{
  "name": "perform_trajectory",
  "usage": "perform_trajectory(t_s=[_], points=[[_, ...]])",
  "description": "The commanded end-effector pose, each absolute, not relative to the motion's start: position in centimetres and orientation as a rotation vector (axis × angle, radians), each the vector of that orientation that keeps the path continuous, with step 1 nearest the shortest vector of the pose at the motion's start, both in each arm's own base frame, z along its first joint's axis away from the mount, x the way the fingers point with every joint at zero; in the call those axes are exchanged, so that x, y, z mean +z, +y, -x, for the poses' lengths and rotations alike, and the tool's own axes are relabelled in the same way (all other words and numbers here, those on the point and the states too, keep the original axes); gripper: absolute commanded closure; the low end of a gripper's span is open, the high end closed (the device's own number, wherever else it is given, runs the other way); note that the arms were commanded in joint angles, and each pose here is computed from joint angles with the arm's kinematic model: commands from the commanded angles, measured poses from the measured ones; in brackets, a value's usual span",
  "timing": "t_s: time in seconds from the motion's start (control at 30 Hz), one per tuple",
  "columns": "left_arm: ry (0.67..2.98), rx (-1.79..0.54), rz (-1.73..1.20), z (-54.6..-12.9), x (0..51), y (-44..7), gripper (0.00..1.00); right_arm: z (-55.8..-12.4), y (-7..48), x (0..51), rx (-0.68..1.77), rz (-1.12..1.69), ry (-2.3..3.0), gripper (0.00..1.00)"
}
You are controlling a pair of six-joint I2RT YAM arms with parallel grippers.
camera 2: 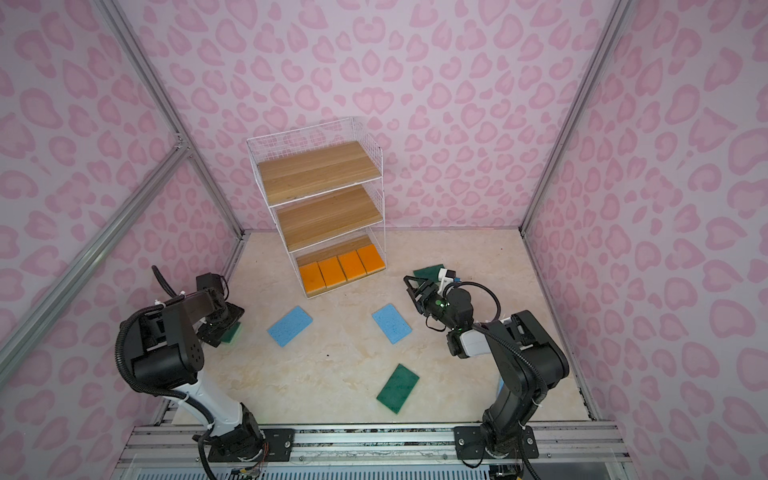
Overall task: Place and organize the cleaning sponges onto the shelf
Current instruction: 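Carry the green sponge toward the table center with left gripper while right gripper approaches, then close right gripper on the green sponge end while left gripper releases it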
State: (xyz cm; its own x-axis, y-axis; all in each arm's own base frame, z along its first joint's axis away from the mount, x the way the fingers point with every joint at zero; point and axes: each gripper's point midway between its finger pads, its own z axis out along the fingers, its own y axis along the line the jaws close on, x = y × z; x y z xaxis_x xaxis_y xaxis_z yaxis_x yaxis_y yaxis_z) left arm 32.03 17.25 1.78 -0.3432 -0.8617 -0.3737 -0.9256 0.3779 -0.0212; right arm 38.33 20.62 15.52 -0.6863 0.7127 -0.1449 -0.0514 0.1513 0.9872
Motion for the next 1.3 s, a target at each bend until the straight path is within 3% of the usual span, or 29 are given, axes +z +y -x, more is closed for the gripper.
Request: perform_trajectory(t_s=[0.0,0.17,0.53,0.8,1.03,1.27], points=[[2.302,0.317,1.548,-32.1,2.2,17.4,0.24,-38.0,20.3,15.3,1.546,-0.611,1.841,0.34],[2.301,0.284,1.526,-32.5,2.7,16.5,0.37,-37.4,19.9,15.7,1.506,-0.595,1.859,0.34],[2.277,0.043,1.297,-35.1,7.9,9.4,0.40,-35.6,21.6,15.8,1.472,-0.527,1.915,0.33],[2.254,-0.179,1.181,-35.2,10.0,1.8,0.41,-31.7,28.4,16.6,1.549,-0.372,1.876,0.32],[2.217,-0.325,1.077,-36.2,13.1,-3.9,0.43,-28.9,35.6,17.2,1.694,-0.290,1.844,0.40],[2.205,-0.420,1.013,-37.4,15.3,-7.8,0.44,-28.5,41.2,17.9,1.754,-0.233,1.880,0.40]])
